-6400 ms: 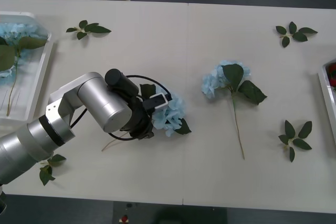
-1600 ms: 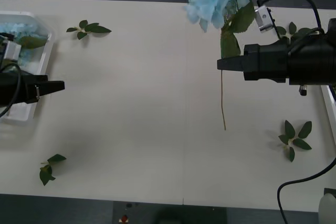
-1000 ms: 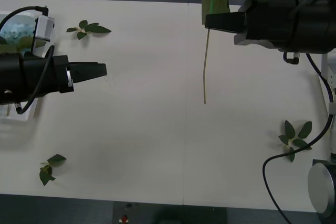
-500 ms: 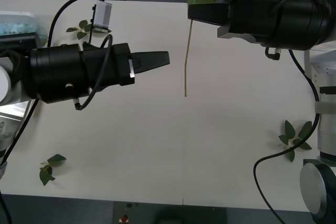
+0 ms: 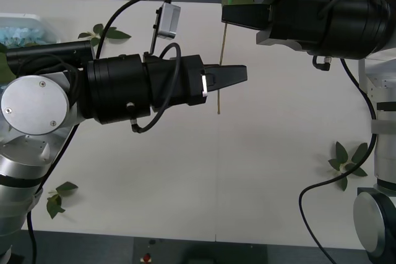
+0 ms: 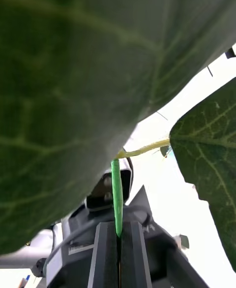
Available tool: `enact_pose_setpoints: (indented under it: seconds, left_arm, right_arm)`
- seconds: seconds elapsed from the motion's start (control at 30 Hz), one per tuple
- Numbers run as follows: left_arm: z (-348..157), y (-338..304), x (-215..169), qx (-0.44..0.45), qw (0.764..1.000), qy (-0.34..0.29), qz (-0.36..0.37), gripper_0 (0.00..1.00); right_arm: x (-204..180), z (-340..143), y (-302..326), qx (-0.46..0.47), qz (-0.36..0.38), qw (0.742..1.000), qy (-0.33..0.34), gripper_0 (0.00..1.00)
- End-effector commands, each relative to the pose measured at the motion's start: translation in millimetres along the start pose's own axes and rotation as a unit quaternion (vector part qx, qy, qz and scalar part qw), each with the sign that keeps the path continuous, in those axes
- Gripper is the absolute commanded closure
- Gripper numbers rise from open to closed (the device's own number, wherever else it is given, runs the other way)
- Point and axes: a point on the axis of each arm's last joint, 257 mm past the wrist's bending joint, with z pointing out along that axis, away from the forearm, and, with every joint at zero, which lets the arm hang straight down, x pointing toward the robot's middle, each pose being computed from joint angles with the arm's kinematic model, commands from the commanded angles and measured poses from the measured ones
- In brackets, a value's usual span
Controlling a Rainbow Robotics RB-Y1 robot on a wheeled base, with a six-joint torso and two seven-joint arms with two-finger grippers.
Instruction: Put the red flowers into the right box and the blue flowers into the left box
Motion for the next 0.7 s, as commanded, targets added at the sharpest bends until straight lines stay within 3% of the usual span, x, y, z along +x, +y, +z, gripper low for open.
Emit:
enact_pose_setpoints:
  seconds: [0.03,0.07,0.67,0.7]
  left_arm:
    - [6.4,-29.2,-15.2,0.024,1.0,-0.002,0.011,0.94]
    - [6.7,-29.4,-14.6,0.024,1.0,-0.002,0.011,1.0]
    - [5.9,-20.6,-17.1,0.008,1.0,-0.005,0.015,1.0]
    - [5.4,-18.8,-17.0,0.005,1.0,-0.005,0.017,1.0]
  right_arm:
    - [-11.9,0.8,14.6,-0.01,-0.033,0.999,-0.005,1.0]
    - [-11.9,0.8,14.6,-0.01,-0.033,0.999,-0.005,1.0]
    - [-11.9,0.8,14.6,-0.01,-0.033,0.999,-0.005,1.0]
    - [-11.9,0.8,14.6,-0.01,-0.033,0.999,-0.005,0.94]
